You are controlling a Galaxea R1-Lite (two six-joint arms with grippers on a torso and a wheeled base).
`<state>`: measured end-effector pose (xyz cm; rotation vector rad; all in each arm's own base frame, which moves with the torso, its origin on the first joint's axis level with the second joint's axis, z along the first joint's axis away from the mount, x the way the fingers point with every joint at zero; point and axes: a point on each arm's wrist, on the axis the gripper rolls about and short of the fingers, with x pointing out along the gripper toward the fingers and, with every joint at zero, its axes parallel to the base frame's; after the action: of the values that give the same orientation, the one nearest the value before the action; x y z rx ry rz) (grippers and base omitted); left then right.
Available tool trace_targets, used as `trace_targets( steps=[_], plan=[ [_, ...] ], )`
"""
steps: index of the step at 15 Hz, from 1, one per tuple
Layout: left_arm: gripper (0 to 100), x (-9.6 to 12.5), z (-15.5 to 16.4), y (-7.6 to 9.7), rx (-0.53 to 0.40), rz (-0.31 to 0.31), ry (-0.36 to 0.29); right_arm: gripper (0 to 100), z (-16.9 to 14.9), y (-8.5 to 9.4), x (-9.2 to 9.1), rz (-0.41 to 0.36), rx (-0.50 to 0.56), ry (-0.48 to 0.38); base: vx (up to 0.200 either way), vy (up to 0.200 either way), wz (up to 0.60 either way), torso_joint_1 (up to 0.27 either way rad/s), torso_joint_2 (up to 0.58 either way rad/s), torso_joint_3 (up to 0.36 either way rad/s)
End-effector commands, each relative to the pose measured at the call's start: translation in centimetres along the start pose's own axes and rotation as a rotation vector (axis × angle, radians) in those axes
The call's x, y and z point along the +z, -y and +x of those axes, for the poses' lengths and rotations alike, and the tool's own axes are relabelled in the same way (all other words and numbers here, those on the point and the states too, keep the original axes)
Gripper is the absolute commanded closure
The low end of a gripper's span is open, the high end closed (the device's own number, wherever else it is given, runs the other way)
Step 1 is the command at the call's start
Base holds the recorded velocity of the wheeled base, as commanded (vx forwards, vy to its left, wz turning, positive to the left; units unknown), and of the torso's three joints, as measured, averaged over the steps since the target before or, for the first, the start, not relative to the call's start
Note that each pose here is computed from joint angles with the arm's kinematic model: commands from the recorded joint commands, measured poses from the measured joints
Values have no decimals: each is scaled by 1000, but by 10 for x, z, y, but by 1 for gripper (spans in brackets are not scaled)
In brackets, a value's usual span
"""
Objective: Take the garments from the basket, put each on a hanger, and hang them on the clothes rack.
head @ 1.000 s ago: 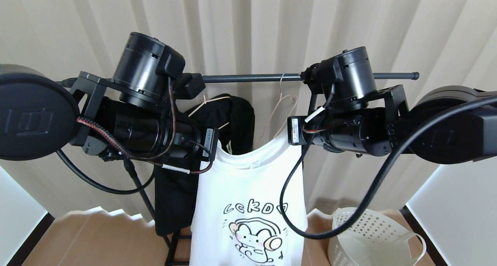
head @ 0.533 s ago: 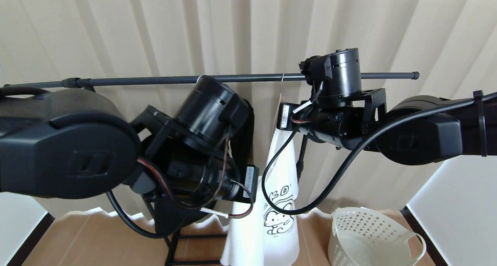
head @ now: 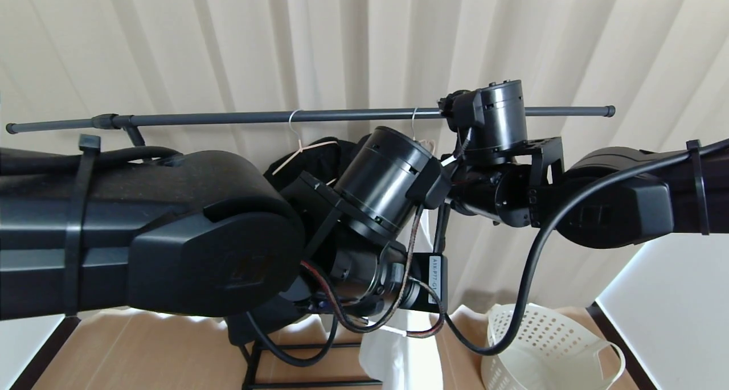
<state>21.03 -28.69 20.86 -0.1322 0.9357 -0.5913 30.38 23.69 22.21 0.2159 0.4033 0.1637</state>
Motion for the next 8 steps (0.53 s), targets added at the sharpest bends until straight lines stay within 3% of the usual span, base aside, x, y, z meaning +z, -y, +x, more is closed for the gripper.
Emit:
trace_targets(
  steps=[1, 4, 8],
  plan=[
    [100, 0, 3, -1, 10, 0, -4, 100, -6, 11, 6, 4, -33, 15, 0, 0, 0, 0, 0, 0],
    [100, 8, 1, -16, 57, -11, 24, 100, -22, 32, 16, -38, -82, 35, 0, 0, 0, 0, 0, 0],
    [100, 27, -1, -37, 98, 40, 73, 100, -39, 48, 21, -90, -145, 60, 0, 0, 0, 0, 0, 0]
  ],
)
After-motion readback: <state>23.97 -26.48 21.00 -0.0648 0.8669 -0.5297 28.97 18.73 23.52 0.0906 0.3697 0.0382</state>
